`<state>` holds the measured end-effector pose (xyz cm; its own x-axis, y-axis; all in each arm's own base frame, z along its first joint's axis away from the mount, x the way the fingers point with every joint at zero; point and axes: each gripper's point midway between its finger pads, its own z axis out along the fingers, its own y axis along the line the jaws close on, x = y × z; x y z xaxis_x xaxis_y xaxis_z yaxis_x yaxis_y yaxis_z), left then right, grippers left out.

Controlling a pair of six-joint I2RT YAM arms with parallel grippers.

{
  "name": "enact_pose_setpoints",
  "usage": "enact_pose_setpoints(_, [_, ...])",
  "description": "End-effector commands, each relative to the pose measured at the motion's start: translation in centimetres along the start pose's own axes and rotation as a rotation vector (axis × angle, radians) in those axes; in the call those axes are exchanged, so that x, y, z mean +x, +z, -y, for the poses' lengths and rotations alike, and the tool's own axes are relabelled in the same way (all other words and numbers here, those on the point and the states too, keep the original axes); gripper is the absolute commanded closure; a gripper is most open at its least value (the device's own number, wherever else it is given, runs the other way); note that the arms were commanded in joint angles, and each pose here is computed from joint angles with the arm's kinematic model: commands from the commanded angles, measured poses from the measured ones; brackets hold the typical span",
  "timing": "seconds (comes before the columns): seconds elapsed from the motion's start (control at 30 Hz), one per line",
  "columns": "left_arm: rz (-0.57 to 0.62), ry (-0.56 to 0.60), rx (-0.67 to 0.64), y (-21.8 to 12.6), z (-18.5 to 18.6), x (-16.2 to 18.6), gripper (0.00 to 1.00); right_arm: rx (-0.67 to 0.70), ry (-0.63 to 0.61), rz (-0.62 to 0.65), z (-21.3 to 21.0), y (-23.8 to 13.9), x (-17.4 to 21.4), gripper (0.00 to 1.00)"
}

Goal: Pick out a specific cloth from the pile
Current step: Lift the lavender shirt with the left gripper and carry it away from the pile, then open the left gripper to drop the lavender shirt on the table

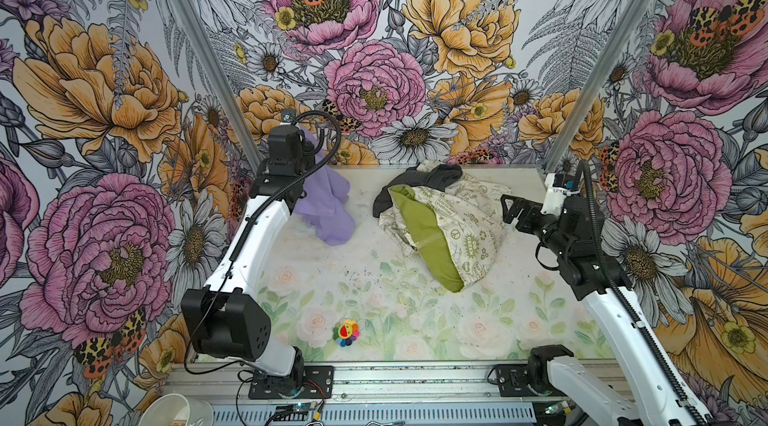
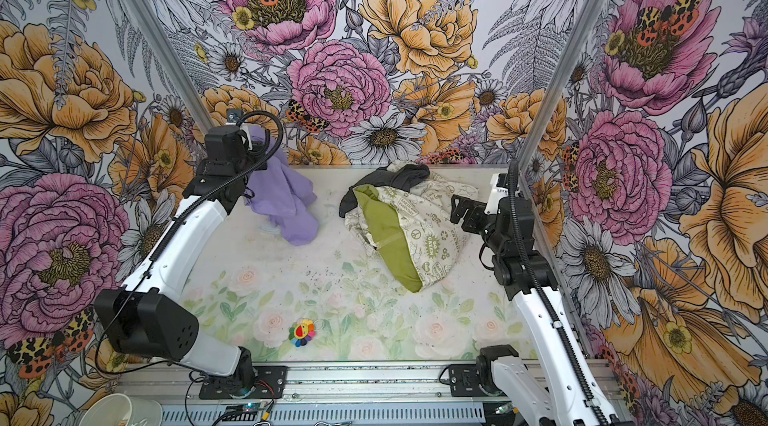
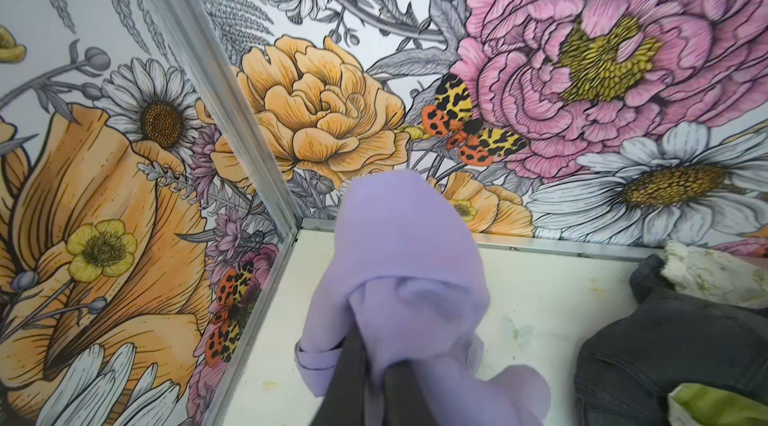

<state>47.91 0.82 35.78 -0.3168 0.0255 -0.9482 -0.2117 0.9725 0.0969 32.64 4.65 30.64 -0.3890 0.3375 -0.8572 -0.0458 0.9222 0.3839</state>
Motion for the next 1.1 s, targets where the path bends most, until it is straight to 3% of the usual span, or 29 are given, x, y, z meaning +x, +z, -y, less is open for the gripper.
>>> enact_pose_setpoints(0.0, [0.051, -0.089, 0.029, -0.3, -0.2, -0.3, 0.59, -0.012, -0.004, 0.008, -0.1, -0.3, 0.0, 0.00])
enact_pose_setpoints(0.17, [0.039, -0.173, 0.108, -3.4, 0.5, 1.8, 0.10, 0.011, -0.029, 0.001, 0.6, -0.2, 0.7, 0.00])
enact_pose_setpoints(0.23, [0.060, -0.202, 0.170, -5.6, 1.3, 2.5, 0.01, 0.021, -0.043, -0.005, 0.9, -0.1, 1.1, 0.01])
enact_pose_setpoints(0.4, [0.099, -0.229, 0.149, -9.8, 0.4, 5.9, 0.01, 0.076, -0.080, -0.013, 2.2, 0.1, 2.2, 0.01])
enact_pose_setpoints(0.57, [0.136, -0.244, 0.071, -11.2, -1.8, 10.3, 0.01, 0.147, -0.115, -0.016, 4.1, 0.7, 3.6, 0.01])
enact_pose_setpoints(0.8, [0.223, -0.223, 0.003, -10.9, -3.5, 15.6, 0.01, 0.223, -0.177, 0.030, 6.7, 1.7, 5.6, 0.00])
enact_pose_setpoints(1.07, [0.275, -0.194, -0.024, -8.2, -4.4, 20.2, 0.01, 0.373, -0.274, 0.209, 11.5, 3.6, 7.7, 0.01])
